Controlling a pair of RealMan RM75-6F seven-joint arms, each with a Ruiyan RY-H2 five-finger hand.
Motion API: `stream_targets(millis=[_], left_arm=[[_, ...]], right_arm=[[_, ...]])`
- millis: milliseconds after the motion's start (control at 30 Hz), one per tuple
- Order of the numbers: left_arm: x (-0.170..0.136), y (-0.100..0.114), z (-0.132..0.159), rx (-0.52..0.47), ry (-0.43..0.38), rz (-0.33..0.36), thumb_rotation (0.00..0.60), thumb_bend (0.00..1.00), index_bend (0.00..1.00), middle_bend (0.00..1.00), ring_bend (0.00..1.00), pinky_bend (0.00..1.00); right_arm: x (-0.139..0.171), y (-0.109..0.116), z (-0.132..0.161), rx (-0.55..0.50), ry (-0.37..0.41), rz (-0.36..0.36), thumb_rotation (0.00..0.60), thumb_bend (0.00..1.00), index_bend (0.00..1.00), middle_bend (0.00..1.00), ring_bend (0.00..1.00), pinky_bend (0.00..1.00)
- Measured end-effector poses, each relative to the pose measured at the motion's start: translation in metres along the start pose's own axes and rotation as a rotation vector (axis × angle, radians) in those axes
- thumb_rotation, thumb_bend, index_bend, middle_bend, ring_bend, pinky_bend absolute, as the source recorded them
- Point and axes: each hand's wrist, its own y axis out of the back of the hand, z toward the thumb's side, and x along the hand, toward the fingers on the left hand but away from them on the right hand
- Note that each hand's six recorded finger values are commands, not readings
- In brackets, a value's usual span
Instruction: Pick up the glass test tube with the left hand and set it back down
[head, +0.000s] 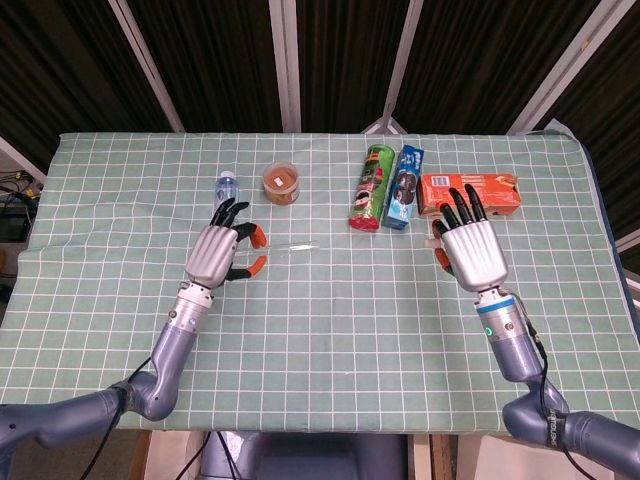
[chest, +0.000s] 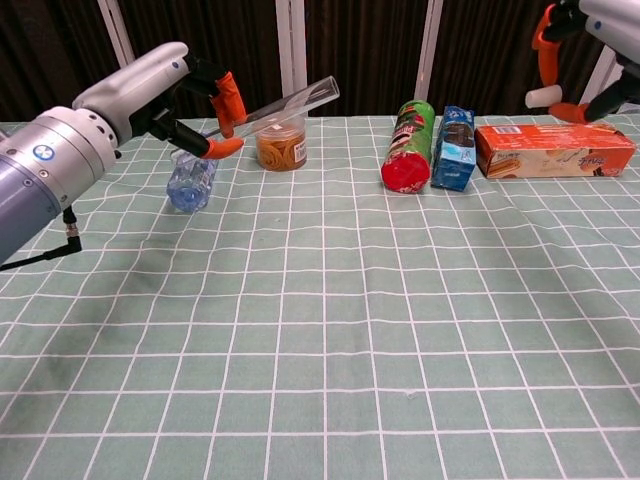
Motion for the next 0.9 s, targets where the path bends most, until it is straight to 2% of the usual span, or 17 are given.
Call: stream_targets(millis=[100, 267, 633, 900], left_arm=[[0.001, -0.001, -0.001, -0.029, 0.011, 0.011, 0.6, 0.58, 0.6, 0.56, 0.13, 0.0], [0.003, -0.008, -0.007, -0.07, 0.035, 0.024, 0.6, 0.58, 0.6, 0.56, 0.13, 0.0], [0.014, -0.024, -0.013, -0.13, 0.09, 0.017, 0.6, 0.58, 0.6, 0.56, 0.13, 0.0], [0.023, -0.03, -0.005, -0.123, 0.081, -0.002, 0.6, 0.58, 0.6, 0.56, 0.13, 0.0]], right_arm=[[-0.011, 0.008, 0.012, 0.045, 0.034, -0.06, 0.6, 0.44, 0.61, 0.29, 0.12, 0.08], [-0.019, 0.015, 0.023, 0.082, 0.064, -0.111, 0.6, 0.44, 0.61, 0.29, 0.12, 0.08], [-0.025, 0.012, 0.033, 0.193, 0.119, -0.16, 0.6, 0.45, 0.61, 0.29, 0.12, 0.08], [-0.034, 0.01, 0.05, 0.225, 0.165, -0.189, 0.6, 0.45, 0.62, 0.29, 0.12, 0.08]])
